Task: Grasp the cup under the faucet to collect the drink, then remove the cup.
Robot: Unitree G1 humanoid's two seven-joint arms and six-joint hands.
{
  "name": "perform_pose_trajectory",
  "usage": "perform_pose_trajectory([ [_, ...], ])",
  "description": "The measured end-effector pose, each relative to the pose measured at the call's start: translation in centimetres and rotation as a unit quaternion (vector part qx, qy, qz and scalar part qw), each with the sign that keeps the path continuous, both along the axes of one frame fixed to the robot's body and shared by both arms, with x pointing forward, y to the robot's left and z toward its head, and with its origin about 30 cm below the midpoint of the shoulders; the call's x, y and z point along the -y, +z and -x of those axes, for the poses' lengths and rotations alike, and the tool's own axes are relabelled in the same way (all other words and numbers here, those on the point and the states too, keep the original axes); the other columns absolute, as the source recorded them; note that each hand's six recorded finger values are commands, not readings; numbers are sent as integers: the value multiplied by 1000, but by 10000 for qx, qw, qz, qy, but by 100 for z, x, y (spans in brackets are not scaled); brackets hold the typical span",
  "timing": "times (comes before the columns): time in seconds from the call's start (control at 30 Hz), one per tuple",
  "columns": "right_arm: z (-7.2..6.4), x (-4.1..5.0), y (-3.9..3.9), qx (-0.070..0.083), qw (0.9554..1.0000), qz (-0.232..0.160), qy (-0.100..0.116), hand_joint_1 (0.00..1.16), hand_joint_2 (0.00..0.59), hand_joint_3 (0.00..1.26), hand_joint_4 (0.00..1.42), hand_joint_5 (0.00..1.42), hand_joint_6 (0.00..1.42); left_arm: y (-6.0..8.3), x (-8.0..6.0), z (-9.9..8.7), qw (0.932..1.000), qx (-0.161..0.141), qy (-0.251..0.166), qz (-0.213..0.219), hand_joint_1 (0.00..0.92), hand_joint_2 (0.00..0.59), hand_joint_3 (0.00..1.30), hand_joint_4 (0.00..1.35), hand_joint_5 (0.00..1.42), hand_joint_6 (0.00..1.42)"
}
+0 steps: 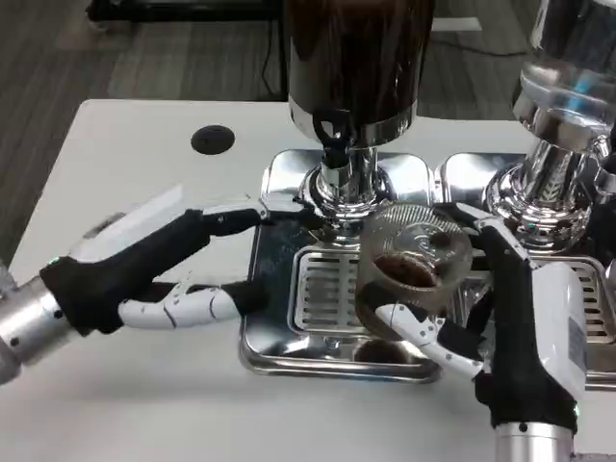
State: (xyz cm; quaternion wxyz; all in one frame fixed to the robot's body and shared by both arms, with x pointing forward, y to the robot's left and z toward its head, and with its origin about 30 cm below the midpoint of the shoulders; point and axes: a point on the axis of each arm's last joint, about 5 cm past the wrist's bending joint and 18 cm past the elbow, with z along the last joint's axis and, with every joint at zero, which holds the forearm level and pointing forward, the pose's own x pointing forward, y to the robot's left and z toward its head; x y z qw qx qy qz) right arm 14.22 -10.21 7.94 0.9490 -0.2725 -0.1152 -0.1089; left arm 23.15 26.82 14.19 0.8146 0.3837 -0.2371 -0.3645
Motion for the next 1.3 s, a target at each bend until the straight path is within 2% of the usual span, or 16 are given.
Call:
perform_pose_trajectory([
  [0.27, 13, 15, 5, -61, 9999, 33, 87, 754, 206, 646, 701, 904, 1210, -36, -45, 71, 9978, 330, -78, -578, 0, 156, 123, 0, 6, 130],
  [0.53, 39, 62, 15, -106, 9997, 132, 174, 759, 209, 647, 705, 905, 1210, -87, -58, 103, 9927, 358, -208, -1135, 0, 151, 100, 0, 0, 123],
  [0.87, 188, 109, 106, -99, 9992, 163, 359, 764, 211, 647, 705, 916, 1226, -102, -99, 160, 9907, 467, -357, -1224, 0, 146, 96, 0, 0, 110],
  [1.0, 266, 131, 140, -154, 9983, 211, 522, 761, 209, 647, 705, 916, 1226, -111, -125, 194, 9912, 502, -343, -1180, 0, 145, 92, 0, 0, 108],
  [1.17, 353, 124, 193, -146, 9972, 185, 705, 758, 208, 647, 705, 916, 1226, -110, -181, 250, 9922, 510, -293, -1101, 0, 144, 95, 0, 0, 107],
  [1.3, 410, 128, 191, -252, 9966, 179, 762, 757, 208, 649, 705, 916, 1226, -137, -194, 309, 9930, 444, -338, -1045, 0, 141, 97, 0, 0, 106],
])
